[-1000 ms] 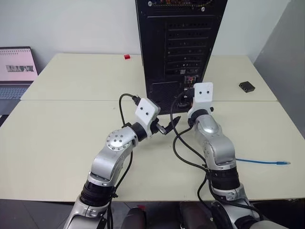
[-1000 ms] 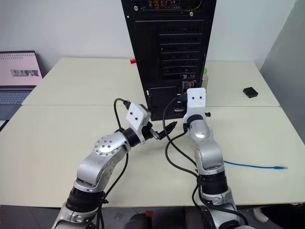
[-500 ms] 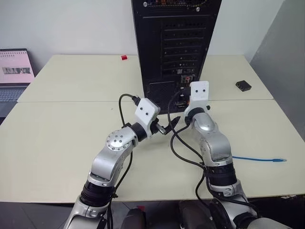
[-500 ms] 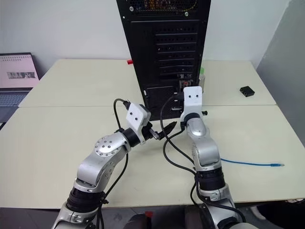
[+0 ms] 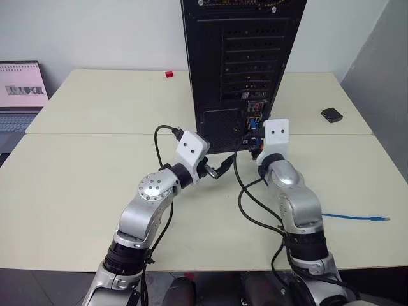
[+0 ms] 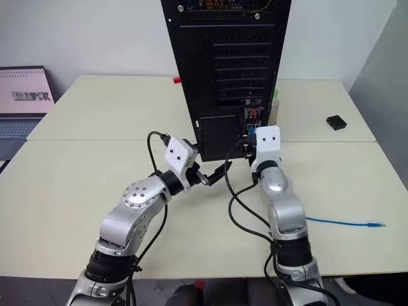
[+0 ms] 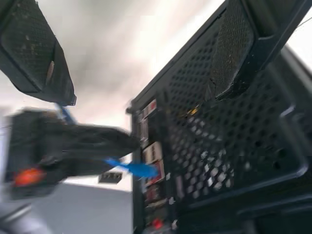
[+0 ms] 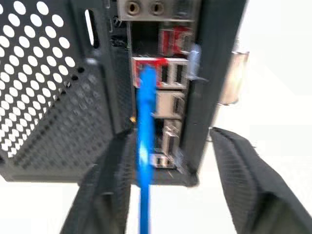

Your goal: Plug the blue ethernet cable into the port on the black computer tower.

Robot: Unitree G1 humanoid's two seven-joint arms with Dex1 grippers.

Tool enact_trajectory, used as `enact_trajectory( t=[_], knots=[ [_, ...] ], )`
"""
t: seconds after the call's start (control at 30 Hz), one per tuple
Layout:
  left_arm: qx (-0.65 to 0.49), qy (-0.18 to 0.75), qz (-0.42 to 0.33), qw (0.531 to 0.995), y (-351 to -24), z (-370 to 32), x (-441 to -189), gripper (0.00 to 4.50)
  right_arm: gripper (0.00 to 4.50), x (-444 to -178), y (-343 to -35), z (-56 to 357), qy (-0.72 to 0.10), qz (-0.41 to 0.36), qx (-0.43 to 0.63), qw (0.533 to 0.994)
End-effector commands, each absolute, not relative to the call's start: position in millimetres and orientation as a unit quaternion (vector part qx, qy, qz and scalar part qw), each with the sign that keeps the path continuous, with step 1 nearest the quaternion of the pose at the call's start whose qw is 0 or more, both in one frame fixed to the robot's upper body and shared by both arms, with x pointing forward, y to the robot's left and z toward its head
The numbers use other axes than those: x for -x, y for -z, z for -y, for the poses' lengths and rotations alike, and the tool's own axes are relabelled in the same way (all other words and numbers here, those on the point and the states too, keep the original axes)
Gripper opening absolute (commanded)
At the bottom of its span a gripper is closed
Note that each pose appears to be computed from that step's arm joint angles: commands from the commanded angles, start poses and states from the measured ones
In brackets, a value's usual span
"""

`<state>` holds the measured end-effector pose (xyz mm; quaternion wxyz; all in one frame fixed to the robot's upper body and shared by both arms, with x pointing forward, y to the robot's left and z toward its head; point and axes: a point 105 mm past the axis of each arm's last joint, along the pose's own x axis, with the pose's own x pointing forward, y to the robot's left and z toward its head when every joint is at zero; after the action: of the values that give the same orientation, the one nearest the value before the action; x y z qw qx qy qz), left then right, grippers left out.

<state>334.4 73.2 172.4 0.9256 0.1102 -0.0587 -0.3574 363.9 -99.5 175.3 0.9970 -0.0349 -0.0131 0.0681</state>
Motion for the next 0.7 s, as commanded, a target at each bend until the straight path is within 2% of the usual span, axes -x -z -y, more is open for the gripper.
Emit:
enact_trajectory(
  t=[0.03, 0.17, 0.23, 0.3, 0.53, 0.7],
  knots=[
    [-0.147, 0.355, 0.077, 0.920, -189, -86, -343, 4.50, 3.36, -343, -204, 112, -0.093, 0.057, 0.041, 0.993],
    [-0.188, 0.356, 0.057, 0.914, -192, -102, -355, 4.50, 4.22, -326, -217, 131, -0.144, 0.065, 0.074, 0.985],
    [-0.209, 0.363, 0.058, 0.906, -198, -110, -357, 4.50, 4.46, -316, -224, 138, -0.196, 0.065, 0.104, 0.973],
    [-0.221, 0.373, 0.056, 0.900, -202, -116, -360, 4.50, 4.46, -306, -229, 141, -0.247, 0.060, 0.127, 0.959],
    [-0.222, 0.428, 0.047, 0.875, -208, -118, -355, 4.50, 4.46, -286, -233, 140, -0.350, 0.038, 0.159, 0.922],
    [-0.205, 0.467, 0.051, 0.859, -215, -115, -346, 4.50, 4.46, -282, -232, 141, -0.378, 0.026, 0.178, 0.908]
  ],
)
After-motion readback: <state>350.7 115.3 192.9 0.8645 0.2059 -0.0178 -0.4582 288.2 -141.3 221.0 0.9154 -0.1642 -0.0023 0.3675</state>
